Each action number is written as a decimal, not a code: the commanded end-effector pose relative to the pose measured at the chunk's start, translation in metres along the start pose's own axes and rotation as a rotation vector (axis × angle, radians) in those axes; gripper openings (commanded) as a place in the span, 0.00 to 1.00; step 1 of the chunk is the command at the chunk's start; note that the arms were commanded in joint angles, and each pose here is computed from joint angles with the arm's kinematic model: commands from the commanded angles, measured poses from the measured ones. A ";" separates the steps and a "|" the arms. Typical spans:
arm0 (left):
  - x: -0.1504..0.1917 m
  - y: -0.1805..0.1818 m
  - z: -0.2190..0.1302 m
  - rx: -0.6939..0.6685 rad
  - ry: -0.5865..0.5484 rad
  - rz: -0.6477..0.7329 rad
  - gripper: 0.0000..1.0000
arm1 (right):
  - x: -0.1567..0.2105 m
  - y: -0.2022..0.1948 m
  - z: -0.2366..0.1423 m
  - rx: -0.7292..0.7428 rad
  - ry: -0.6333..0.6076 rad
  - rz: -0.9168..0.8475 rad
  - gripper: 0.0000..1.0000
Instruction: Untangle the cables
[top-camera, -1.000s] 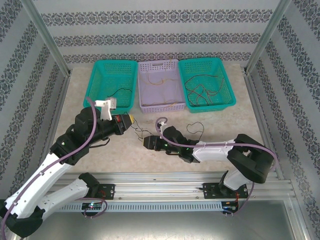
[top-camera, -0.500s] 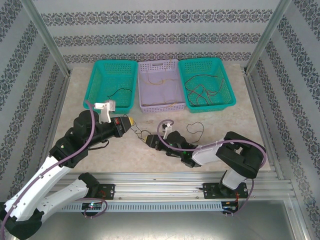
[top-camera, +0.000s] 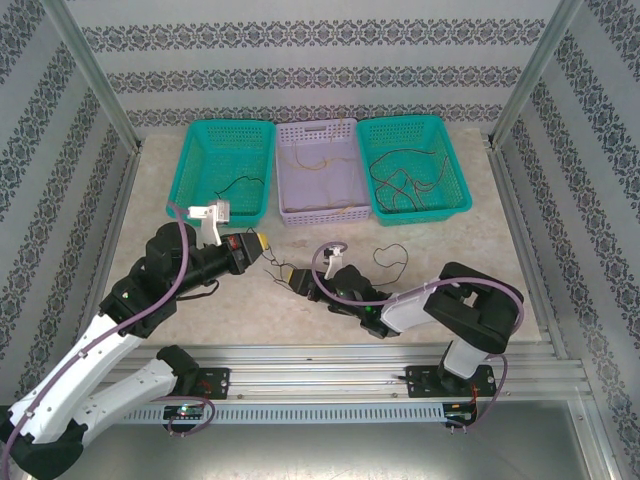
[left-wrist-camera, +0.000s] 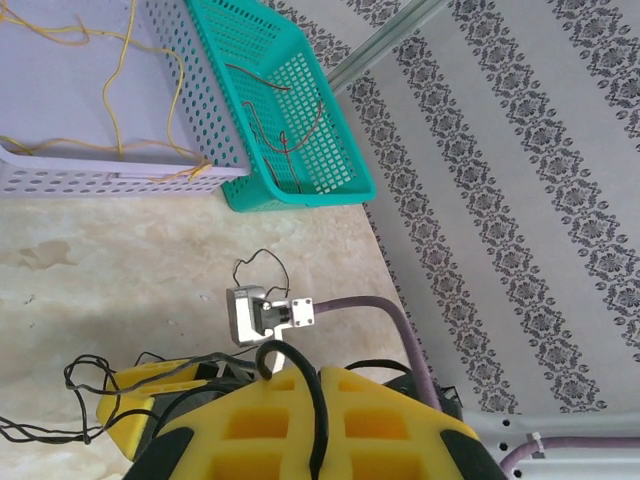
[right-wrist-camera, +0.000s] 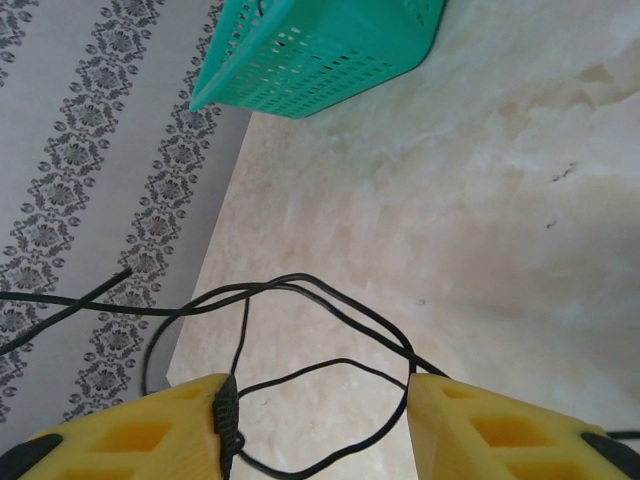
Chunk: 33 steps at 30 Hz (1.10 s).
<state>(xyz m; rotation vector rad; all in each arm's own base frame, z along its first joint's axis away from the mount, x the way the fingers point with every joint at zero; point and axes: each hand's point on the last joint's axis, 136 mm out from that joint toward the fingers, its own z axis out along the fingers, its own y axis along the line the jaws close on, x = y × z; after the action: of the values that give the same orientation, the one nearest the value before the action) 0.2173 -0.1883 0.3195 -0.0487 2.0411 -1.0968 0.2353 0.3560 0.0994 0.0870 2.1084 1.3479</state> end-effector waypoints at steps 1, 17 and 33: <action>-0.011 -0.010 -0.007 0.042 -0.052 0.011 0.00 | -0.004 0.016 -0.002 -0.063 -0.030 0.026 0.48; -0.011 -0.012 -0.003 0.074 -0.062 -0.007 0.00 | -0.004 0.010 0.005 -0.069 -0.110 0.091 0.44; -0.005 -0.013 -0.007 0.109 -0.068 -0.019 0.00 | -0.019 0.011 0.007 -0.093 -0.207 0.077 0.16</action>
<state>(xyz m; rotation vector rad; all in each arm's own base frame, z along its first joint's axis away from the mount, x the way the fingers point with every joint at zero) 0.2145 -0.1911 0.3160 -0.0638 1.9863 -1.1720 0.2511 0.3585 0.1070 0.2473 1.9440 1.3854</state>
